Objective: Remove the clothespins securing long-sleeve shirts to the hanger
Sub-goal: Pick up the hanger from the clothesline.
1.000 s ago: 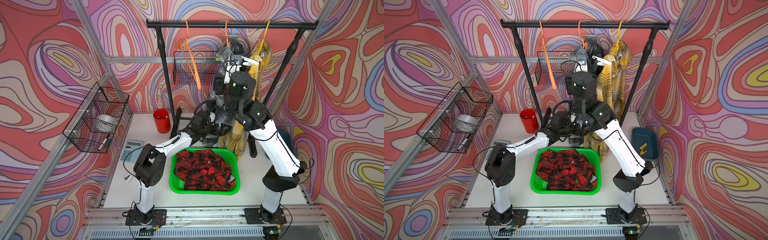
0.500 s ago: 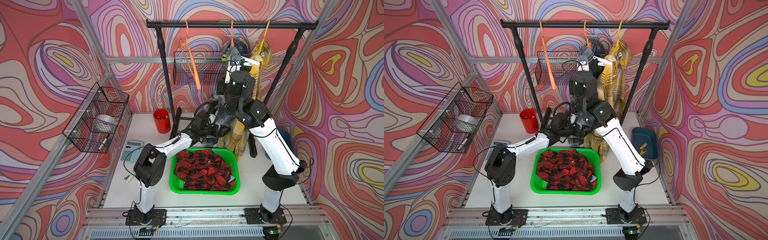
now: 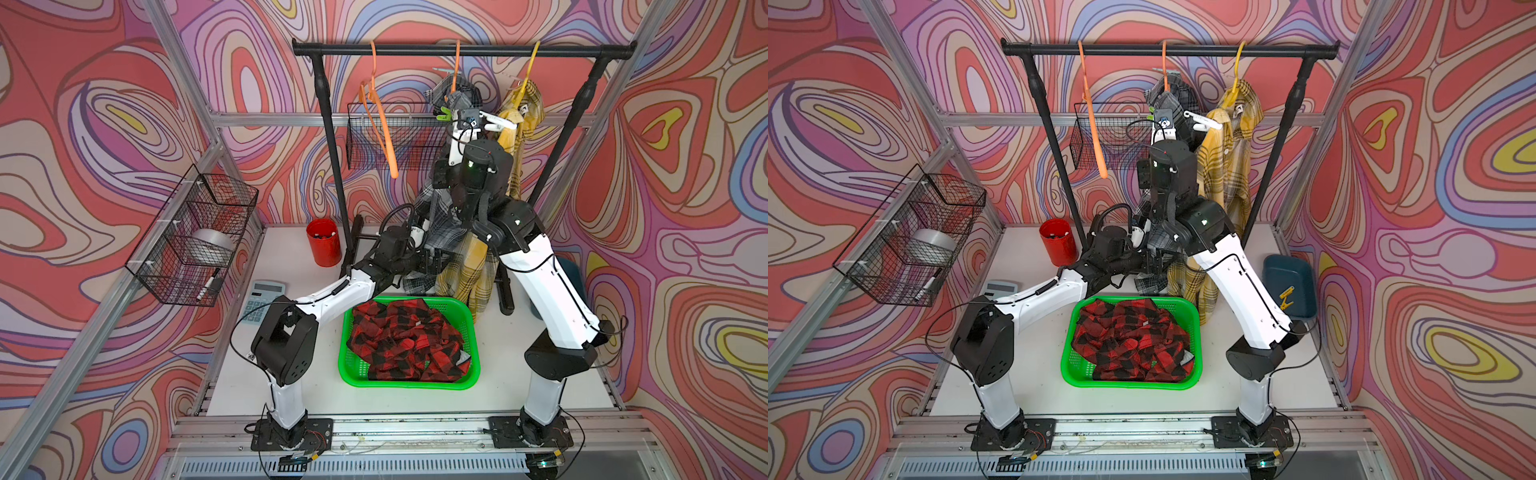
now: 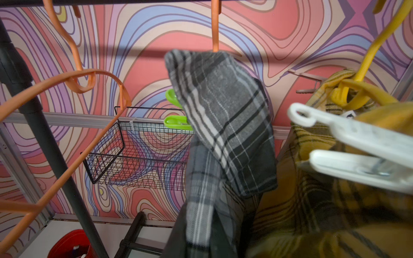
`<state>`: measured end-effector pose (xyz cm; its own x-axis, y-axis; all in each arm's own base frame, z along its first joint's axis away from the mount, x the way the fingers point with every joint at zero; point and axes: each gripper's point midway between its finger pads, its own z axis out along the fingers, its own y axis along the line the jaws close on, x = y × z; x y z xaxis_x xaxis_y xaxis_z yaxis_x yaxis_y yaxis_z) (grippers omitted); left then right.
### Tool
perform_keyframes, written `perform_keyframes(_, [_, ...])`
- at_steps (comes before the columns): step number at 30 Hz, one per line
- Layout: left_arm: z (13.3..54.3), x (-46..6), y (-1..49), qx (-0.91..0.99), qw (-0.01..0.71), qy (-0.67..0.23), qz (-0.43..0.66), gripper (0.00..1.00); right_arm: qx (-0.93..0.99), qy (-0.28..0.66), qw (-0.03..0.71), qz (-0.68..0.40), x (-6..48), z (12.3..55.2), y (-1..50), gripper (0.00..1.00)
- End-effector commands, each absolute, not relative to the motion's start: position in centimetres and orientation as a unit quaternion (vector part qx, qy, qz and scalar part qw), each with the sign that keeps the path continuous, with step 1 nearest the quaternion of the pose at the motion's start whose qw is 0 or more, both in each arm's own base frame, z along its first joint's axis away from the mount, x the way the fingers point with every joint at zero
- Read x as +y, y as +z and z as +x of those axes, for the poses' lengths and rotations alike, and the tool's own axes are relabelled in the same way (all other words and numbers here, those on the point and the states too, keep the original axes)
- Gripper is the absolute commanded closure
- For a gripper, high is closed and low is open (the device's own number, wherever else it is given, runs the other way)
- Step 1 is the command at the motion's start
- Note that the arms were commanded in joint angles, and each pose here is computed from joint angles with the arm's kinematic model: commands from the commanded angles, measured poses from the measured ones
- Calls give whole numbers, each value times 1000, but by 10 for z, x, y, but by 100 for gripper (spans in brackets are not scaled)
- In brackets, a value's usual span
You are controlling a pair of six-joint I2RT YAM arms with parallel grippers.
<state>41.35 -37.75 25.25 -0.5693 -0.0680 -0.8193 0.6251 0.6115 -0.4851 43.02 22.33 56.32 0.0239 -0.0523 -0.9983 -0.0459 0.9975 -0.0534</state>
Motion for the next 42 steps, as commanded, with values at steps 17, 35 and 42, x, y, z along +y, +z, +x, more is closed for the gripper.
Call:
perform_keyframes(17, [409,-307,265,776,477,-390,132,0,604,83,785,-112,250,401,631,100])
perform_keyframes(35, [324,-313,278,733,411,-486,241,0,596,74,794,-94,250,411,632,100])
perform_keyframes(42, [305,-293,310,698,456,-495,245,0,574,83,809,-97,246,401,649,100])
